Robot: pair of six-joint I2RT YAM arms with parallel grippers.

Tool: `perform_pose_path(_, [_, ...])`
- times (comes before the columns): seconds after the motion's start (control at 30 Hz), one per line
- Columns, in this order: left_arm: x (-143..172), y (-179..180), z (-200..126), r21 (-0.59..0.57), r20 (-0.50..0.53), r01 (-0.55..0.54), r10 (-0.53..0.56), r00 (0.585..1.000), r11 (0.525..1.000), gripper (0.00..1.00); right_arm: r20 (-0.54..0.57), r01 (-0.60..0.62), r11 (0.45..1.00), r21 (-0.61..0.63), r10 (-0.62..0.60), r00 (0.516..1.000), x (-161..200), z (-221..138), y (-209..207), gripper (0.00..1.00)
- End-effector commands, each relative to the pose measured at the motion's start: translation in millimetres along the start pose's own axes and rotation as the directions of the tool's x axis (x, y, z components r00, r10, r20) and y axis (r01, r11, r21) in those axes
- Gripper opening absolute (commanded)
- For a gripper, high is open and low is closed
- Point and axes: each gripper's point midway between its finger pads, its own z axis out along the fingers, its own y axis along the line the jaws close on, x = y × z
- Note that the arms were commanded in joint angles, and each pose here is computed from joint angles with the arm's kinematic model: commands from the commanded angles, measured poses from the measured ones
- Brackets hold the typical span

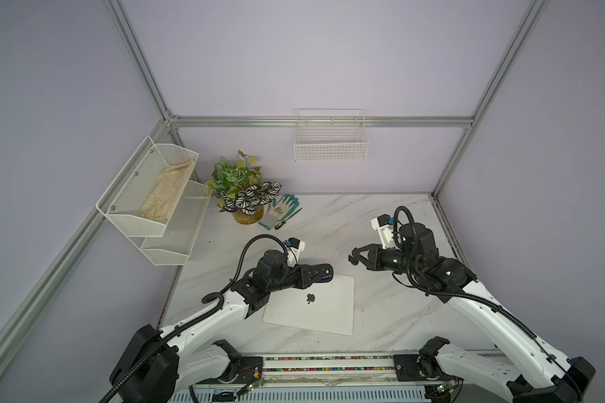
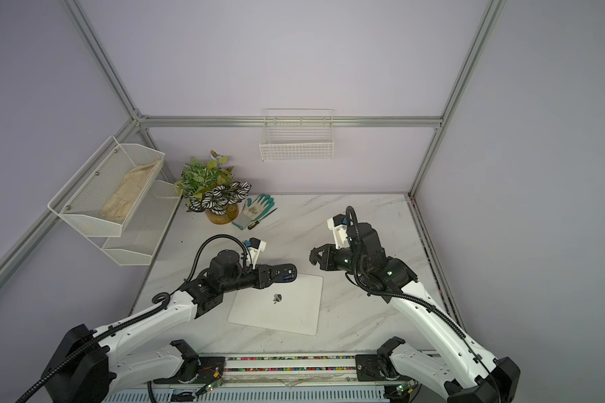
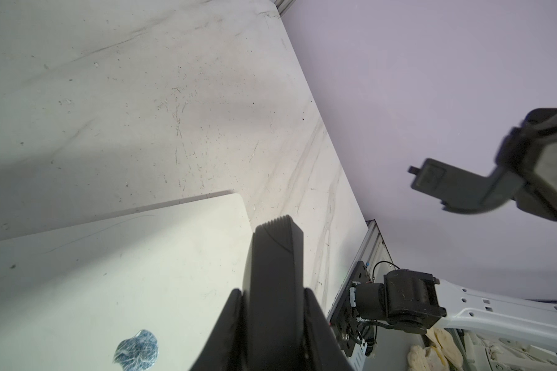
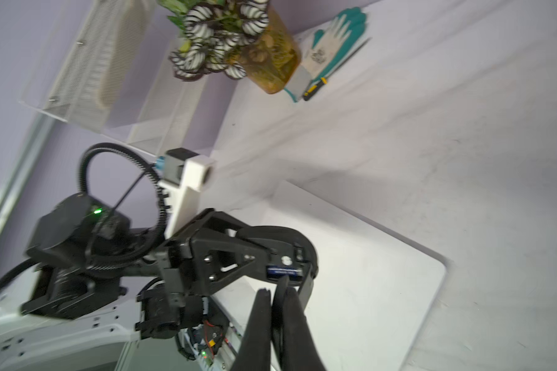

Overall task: Insert the wireless mouse receiver into the laptop
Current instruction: Place the lid at the center of the board.

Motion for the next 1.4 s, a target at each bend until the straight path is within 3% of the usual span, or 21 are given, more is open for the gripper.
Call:
perform_pose_path(0.0, [-28.6, -26.5, -13.2, 0.030, 0.078, -0.082, 0.079, 0.994, 0.996, 0.00, -0.021, -0.022, 0.940, 0.341, 0.031, 0.999, 4.9, -5.5, -62.3, 0.00])
perform_pose_path(0.17, [-26.5, -28.3, -13.5, 0.041, 0.067, -0.084, 0.081, 0.994, 0.996, 0.00, -0.022, -0.030, 0.792, 0.609, 0.054, 0.998, 6.2, -6.9, -116.3, 0.01])
perform_pose_path(0.3, [-23.7, -29.2, -13.4, 0.053, 0.059, -0.085, 0.082, 0.995, 0.995, 0.00, -0.059, 0.010, 0.643, 0.766, 0.055, 0.997, 11.5, -2.5, -155.1, 0.02])
perform_pose_path(0.4, [-20.4, -28.1, -13.7, 0.055, 0.055, -0.084, 0.081, 0.995, 0.995, 0.00, -0.086, 0.040, 0.537, 0.843, 0.061, 0.994, 19.3, 3.4, -181.4, 0.02])
perform_pose_path(0.6, [-16.8, -27.6, -15.0, 0.064, 0.054, -0.084, 0.081, 0.995, 0.994, 0.00, -0.107, 0.063, 0.382, 0.922, 0.095, 0.990, 35.0, 13.0, -216.5, 0.02])
perform_pose_path(1.0, [-10.2, -25.7, -15.5, 0.085, 0.058, -0.092, 0.087, 0.995, 0.992, 0.00, -0.035, -0.011, 0.235, 0.972, 0.191, 0.981, 57.8, 28.5, -255.0, 0.01])
perform_pose_path(1.13, [-7.9, -24.2, -16.3, 0.085, 0.056, -0.099, 0.095, 0.994, 0.991, 0.00, -0.019, -0.029, 0.219, 0.975, 0.211, 0.977, 61.2, 36.9, -260.8, 0.01])
perform_pose_path(1.37, [-6.8, -22.9, -18.4, 0.080, 0.060, -0.104, 0.099, 0.993, 0.991, 0.00, -0.035, -0.026, 0.244, 0.969, 0.243, 0.969, 70.3, 56.8, -267.6, 0.08])
